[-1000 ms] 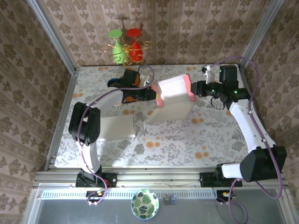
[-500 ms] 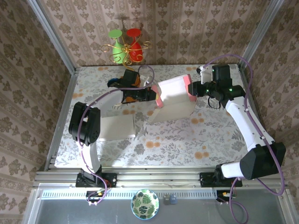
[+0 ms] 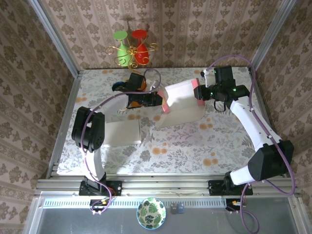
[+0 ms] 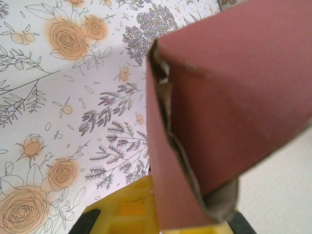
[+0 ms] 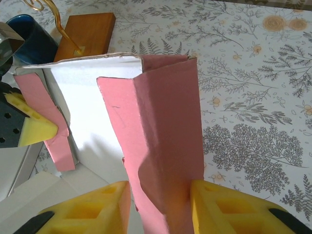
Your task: Fold the paper box
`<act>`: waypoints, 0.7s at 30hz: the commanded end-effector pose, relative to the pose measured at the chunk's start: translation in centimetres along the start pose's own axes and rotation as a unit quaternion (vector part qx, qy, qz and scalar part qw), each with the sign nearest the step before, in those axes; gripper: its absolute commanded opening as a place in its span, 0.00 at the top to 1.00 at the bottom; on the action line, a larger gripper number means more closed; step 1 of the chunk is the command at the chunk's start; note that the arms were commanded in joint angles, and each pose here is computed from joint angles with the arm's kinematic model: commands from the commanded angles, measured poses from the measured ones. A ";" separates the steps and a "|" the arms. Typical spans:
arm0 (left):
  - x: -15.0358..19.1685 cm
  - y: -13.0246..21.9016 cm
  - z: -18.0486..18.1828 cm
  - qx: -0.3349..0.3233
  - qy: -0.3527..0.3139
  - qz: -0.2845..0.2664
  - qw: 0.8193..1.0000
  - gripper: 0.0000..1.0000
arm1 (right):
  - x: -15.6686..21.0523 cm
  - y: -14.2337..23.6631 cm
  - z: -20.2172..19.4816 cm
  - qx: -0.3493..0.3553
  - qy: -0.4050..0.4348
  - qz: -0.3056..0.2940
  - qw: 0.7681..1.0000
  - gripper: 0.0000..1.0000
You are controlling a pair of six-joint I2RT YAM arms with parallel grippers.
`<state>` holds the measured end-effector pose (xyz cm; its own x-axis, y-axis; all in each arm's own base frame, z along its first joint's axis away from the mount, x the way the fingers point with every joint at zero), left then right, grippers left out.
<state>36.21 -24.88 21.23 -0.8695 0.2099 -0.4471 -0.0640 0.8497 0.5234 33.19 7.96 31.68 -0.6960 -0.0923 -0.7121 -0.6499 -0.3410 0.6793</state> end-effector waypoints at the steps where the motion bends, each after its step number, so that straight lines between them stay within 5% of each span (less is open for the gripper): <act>1: -0.9 0.9 -2.0 0.021 -0.038 -0.015 0.999 1.00 | 0.1 -0.4 0.1 0.005 0.005 0.018 1.000 0.60; 9: -1.0 0.8 -2.0 0.021 -0.034 -0.015 0.999 1.00 | -0.1 -1.2 0.6 -0.029 -0.009 0.035 0.999 0.59; 21: -1.1 0.8 -2.0 0.021 -0.034 -0.014 0.999 1.00 | 0.2 -1.8 0.1 0.024 -0.008 0.055 0.998 0.57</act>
<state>36.27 -24.82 21.14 -0.8707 0.2060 -0.4466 -0.0758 0.8410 0.5357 34.10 8.19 30.51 -0.7411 -0.0982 -0.6642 -0.6116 -0.3095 0.7281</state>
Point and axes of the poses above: each hand's point on the last joint's axis, 136 mm out from that joint toward the fingers, its own y axis back along the fingers, its own z axis along the line the jaws close on, x = y × z, the point moved 10 cm from there along y, back along the fingers, and after that the axes turned 1 degree about -y, right-handed, at the moved point
